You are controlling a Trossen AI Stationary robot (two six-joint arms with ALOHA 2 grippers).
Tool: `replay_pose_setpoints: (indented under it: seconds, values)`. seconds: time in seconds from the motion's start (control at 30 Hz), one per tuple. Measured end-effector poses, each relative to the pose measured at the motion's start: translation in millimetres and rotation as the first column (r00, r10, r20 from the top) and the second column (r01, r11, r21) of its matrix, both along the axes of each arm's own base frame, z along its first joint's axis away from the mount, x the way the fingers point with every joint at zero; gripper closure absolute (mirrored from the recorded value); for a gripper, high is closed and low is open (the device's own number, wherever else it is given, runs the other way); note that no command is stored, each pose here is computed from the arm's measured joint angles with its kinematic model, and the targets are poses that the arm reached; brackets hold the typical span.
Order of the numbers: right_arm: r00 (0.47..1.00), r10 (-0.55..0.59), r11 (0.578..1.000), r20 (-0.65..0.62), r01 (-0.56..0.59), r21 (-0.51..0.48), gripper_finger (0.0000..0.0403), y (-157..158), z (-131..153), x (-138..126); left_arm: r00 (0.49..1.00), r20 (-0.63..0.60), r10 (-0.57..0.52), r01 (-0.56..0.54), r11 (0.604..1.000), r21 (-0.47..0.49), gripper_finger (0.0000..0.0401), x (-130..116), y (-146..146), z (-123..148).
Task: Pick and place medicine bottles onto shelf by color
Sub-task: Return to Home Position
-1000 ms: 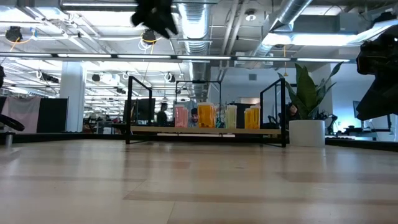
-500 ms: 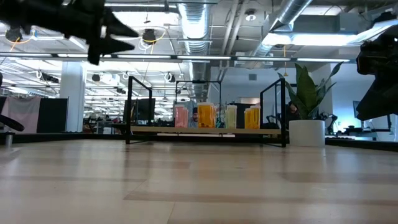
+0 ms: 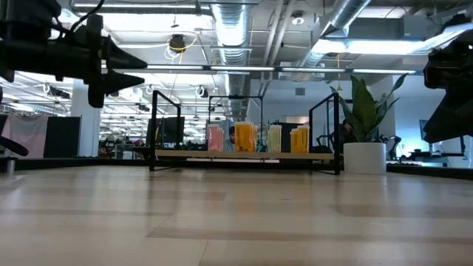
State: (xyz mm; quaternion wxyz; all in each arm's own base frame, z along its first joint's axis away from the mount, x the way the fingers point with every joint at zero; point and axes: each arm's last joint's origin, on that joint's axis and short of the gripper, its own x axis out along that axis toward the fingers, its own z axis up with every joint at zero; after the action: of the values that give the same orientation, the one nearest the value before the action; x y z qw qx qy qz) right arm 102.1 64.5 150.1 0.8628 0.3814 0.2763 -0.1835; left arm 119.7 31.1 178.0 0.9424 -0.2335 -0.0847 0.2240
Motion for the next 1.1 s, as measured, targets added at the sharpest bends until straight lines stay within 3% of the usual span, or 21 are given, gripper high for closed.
replay_pose_setpoints:
  seconds: [0.4, 0.6, 0.77, 1.1]
  values:
    - [1.000, 0.000, 1.000, 0.000, 0.000, 0.000, 0.0284, 0.0, 0.0, 0.0, 0.995, -0.094, -0.022, 0.019, 0.999, -0.031, 0.0218, -0.3, -0.7, -13.5]
    - [1.000, 0.000, 1.000, 0.000, 0.000, 0.000, 0.0284, 0.0, 0.0, 0.0, 0.971, -0.238, -0.025, 0.011, 0.998, -0.060, 0.0218, -2.0, -1.0, -27.9]
    - [1.000, 0.000, 1.000, 0.000, 0.000, 0.000, 0.0284, 0.0, 0.0, 0.0, 0.922, -0.386, -0.035, 0.000, 0.996, -0.090, 0.0218, -5.9, -1.7, -42.5]
    - [1.000, 0.000, 1.000, 0.000, 0.000, 0.000, 0.0284, 0.0, 0.0, 0.0, 0.909, -0.415, -0.042, 0.002, 0.995, -0.095, 0.0218, -5.4, -1.7, -43.4]
